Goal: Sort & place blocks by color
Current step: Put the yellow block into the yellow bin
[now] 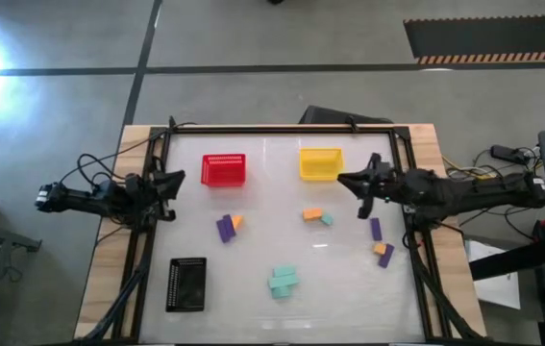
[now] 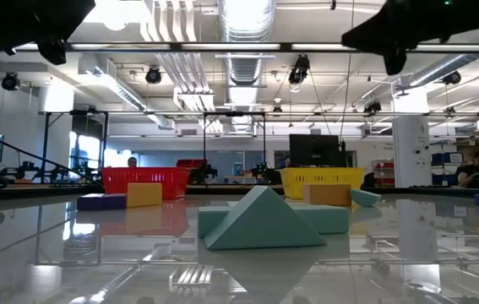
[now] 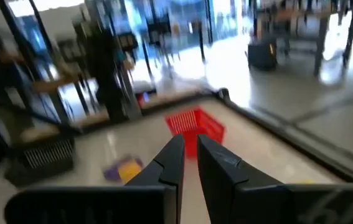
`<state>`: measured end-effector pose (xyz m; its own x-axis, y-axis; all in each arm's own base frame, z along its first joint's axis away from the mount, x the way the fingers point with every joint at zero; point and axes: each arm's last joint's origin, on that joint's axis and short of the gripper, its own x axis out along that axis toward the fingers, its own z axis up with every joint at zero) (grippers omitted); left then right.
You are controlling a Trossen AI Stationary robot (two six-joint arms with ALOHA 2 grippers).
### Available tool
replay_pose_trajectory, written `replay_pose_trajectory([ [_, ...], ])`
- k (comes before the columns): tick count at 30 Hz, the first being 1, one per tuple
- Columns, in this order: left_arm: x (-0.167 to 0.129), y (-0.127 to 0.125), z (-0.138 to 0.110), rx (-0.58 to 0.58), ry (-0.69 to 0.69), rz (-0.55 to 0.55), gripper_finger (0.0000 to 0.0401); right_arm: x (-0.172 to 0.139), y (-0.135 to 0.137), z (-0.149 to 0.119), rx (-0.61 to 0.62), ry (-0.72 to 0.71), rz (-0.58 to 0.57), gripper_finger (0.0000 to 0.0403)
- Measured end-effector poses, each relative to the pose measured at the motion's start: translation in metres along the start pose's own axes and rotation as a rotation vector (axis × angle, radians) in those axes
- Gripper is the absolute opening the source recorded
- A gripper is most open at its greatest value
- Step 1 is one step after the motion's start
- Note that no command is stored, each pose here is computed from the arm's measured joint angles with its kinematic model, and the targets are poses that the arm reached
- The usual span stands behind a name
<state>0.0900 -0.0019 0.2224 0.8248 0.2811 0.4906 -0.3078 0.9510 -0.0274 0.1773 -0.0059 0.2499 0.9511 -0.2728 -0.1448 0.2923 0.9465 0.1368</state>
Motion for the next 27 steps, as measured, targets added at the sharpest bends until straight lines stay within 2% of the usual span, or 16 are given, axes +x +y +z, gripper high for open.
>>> replay_pose_trajectory([
  [9, 0.000, 0.000, -0.001, 0.001, 0.005, -0.001, 0.0012, 0.035, 0.015, 0.022, -0.097, 0.263, -0.047, 0.0034],
  [15, 0.000, 0.000, 0.000, -0.001, 0.001, 0.000, 0.0012, 0.063, 0.025, 0.035, -0.177, 0.372, -0.056, 0.0034],
  [27, 0.000, 0.000, 0.000, -0.002, -0.002, 0.000, 0.0012, 0.106, 0.038, 0.032, -0.410, 0.668, -0.034, 0.0034],
])
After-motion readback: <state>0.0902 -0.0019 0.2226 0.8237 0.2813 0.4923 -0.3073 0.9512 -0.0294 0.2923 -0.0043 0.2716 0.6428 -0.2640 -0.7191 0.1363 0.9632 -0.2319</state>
